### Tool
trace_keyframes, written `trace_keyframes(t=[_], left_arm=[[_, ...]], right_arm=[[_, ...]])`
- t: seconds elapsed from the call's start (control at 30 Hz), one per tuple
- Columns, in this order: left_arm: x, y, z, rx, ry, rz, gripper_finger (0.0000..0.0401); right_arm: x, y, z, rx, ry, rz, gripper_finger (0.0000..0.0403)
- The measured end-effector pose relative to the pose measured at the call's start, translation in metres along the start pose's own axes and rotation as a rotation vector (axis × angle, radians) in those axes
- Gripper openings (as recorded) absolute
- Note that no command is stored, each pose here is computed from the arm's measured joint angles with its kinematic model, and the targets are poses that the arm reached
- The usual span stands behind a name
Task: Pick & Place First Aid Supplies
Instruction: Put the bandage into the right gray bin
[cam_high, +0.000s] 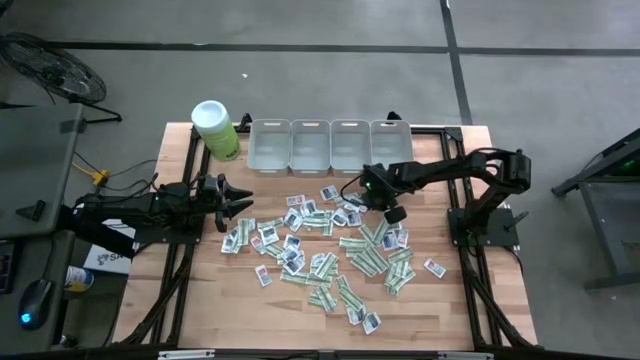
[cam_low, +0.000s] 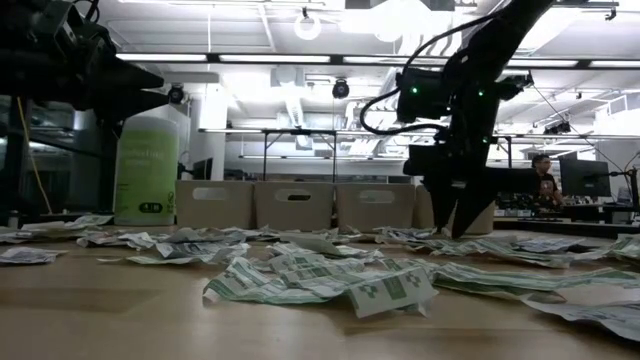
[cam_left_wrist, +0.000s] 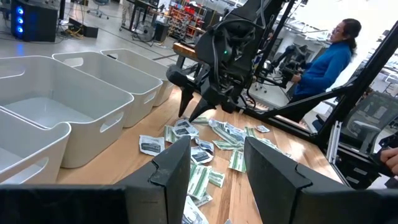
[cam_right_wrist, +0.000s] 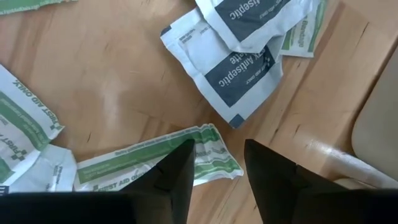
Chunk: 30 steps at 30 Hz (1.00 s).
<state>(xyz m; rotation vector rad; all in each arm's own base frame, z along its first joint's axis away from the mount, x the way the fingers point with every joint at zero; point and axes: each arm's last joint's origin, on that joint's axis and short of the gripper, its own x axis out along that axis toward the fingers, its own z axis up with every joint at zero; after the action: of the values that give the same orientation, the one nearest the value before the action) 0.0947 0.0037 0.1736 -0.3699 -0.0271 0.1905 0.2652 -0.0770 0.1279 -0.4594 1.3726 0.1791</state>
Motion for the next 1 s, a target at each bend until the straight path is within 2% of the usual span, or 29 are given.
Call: trace_keyframes(t=[0.2, 0.53, 0.73, 1.0], left_arm=[[0.0, 0.0, 0.0, 0.0, 0.0, 0.0, 0.015], [0.0, 0.0, 0.0, 0.0, 0.0, 0.0, 0.015], [0.0, 0.0, 0.0, 0.0, 0.0, 0.0, 0.015], [0.0, 0.0, 0.0, 0.0, 0.0, -0.001, 0.015]], right_arm=[[-0.001, 0.001, -0.001, 0.014, -0.006, 0.018, 0.0104], [-0.003, 0.002, -0.001, 0.074, -0.01, 0.028, 0.0009], [-0.018, 0.003, -0.007, 0.187, 0.029, -0.016, 0.0009], [-0.072, -0.007, -0.005, 0.362, 0.04, -0.089, 0.0003]])
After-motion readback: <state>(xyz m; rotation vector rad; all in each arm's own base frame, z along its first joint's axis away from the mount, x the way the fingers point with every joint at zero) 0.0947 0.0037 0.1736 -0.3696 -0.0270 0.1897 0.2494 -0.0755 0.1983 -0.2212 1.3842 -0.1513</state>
